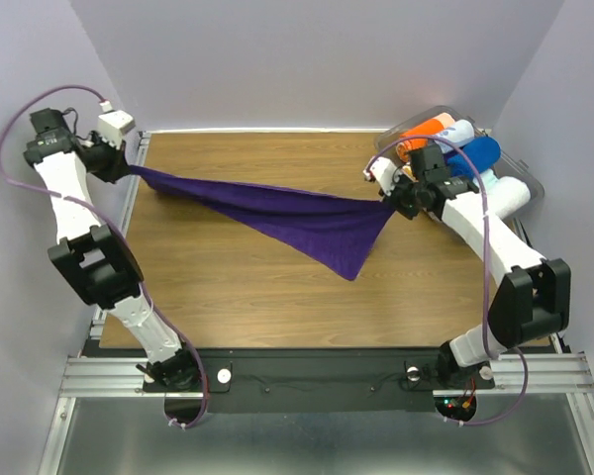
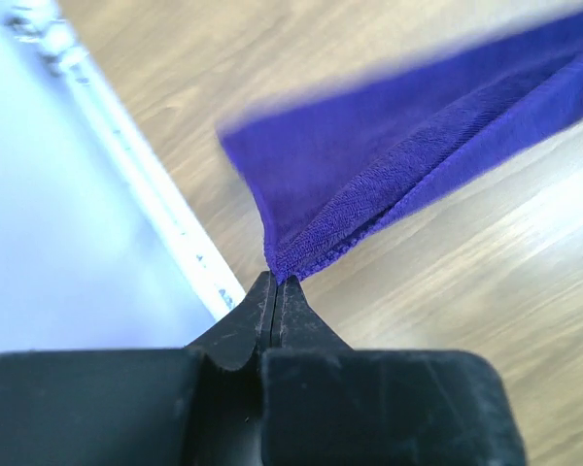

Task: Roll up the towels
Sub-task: Flatten the towel

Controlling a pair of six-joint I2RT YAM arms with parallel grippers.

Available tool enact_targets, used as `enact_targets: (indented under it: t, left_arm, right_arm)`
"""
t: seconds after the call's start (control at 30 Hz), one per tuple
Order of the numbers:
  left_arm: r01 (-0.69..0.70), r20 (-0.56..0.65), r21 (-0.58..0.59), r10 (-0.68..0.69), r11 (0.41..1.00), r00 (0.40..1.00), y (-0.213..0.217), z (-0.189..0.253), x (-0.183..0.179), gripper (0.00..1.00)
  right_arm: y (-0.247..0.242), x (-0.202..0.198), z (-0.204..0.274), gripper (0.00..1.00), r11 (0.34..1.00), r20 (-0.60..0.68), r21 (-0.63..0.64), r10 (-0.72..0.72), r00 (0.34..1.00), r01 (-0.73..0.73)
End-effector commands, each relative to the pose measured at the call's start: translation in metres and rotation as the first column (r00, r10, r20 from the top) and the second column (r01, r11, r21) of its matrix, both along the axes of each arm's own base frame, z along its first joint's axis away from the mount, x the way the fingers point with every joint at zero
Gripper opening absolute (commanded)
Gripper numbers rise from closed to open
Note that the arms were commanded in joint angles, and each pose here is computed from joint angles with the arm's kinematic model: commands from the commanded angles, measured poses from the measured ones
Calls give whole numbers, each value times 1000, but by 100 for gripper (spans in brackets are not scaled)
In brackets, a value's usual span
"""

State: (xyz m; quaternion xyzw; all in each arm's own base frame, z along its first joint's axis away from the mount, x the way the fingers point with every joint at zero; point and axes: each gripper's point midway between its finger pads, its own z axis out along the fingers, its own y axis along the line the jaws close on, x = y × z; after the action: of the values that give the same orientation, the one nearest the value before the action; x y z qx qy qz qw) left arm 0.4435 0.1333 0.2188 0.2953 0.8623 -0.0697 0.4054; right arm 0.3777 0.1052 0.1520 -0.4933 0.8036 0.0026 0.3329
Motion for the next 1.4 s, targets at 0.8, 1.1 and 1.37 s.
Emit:
enact_targets:
  t: [0.8, 1.1, 1.37]
  left_arm:
    - [-236, 163, 45, 226, 971, 960, -43, 91, -202, 0]
    - [-349, -16, -63, 349, 935, 937, -3, 30, -147, 0]
    - [-357, -87, -54, 352, 932, 932, -6, -47, -69, 0]
  right_arm:
    - [-44, -108, 153, 0, 996, 371, 79, -73, 926, 47]
    - [-34, -37, 77, 1, 998, 258, -3, -57, 964, 59]
    - [-12, 22, -13, 1, 999, 92, -15, -37, 995, 39]
